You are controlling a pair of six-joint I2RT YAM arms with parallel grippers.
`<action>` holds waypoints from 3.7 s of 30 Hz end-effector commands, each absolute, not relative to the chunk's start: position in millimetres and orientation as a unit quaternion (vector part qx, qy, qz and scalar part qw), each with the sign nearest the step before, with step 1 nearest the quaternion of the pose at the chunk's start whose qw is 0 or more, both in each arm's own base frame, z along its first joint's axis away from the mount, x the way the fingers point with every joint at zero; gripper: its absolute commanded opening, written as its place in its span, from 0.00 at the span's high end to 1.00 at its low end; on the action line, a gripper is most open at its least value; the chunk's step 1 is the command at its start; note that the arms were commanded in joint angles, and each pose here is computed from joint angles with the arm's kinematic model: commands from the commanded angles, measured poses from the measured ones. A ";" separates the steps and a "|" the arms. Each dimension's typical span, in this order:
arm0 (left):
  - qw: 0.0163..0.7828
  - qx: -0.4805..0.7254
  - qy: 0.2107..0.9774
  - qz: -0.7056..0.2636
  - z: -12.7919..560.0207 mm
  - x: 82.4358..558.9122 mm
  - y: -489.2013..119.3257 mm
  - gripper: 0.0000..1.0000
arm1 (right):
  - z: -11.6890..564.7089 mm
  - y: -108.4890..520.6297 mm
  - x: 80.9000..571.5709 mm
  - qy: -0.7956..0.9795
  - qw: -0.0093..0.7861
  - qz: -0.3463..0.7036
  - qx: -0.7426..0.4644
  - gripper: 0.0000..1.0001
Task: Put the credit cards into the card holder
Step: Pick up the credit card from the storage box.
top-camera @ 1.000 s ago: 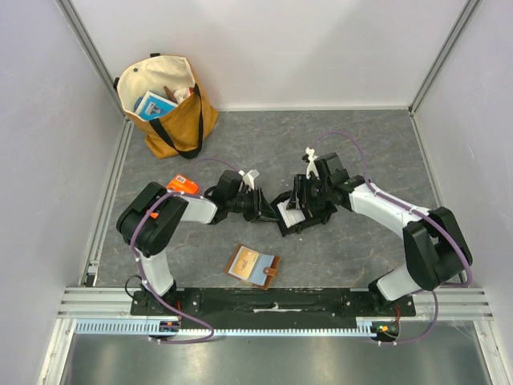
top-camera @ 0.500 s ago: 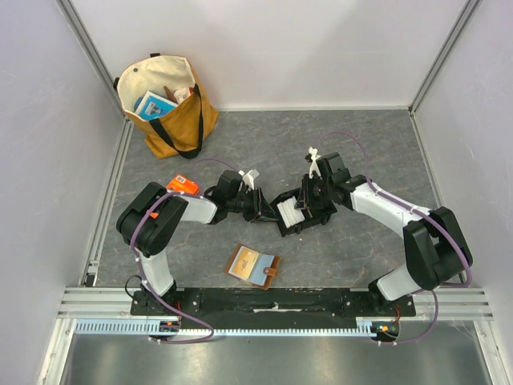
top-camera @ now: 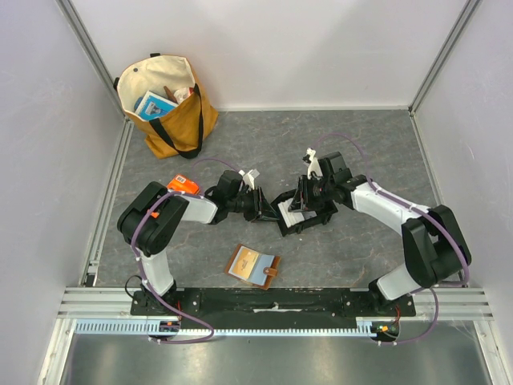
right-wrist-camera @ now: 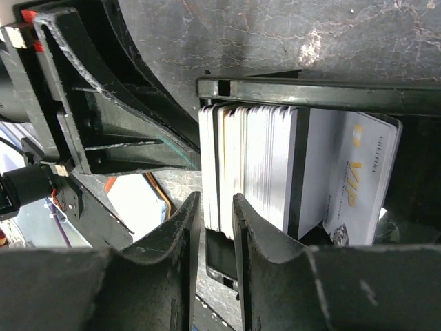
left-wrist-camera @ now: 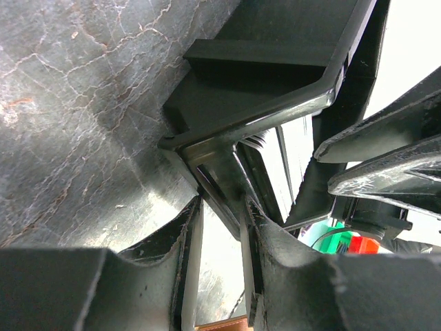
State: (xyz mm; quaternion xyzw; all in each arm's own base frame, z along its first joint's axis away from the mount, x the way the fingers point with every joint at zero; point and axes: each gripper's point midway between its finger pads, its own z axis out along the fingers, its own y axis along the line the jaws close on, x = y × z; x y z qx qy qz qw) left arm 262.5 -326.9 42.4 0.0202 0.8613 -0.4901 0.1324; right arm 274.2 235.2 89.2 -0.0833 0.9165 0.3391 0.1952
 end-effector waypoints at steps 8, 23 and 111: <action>0.149 0.034 0.839 -0.522 65.3 271.4 -339.8 0.66 | 113.3 200.7 310.4 0.917 0.307 0.253 -0.033 0.45; 0.149 0.034 0.839 -0.523 65.4 271.6 -339.7 0.66 | 64.4 233.1 284.5 0.926 0.194 0.313 -0.083 0.31; 0.149 0.036 0.832 -0.533 69.1 272.2 -342.5 0.66 | 103.0 240.1 265.9 0.888 0.179 0.421 -0.047 0.78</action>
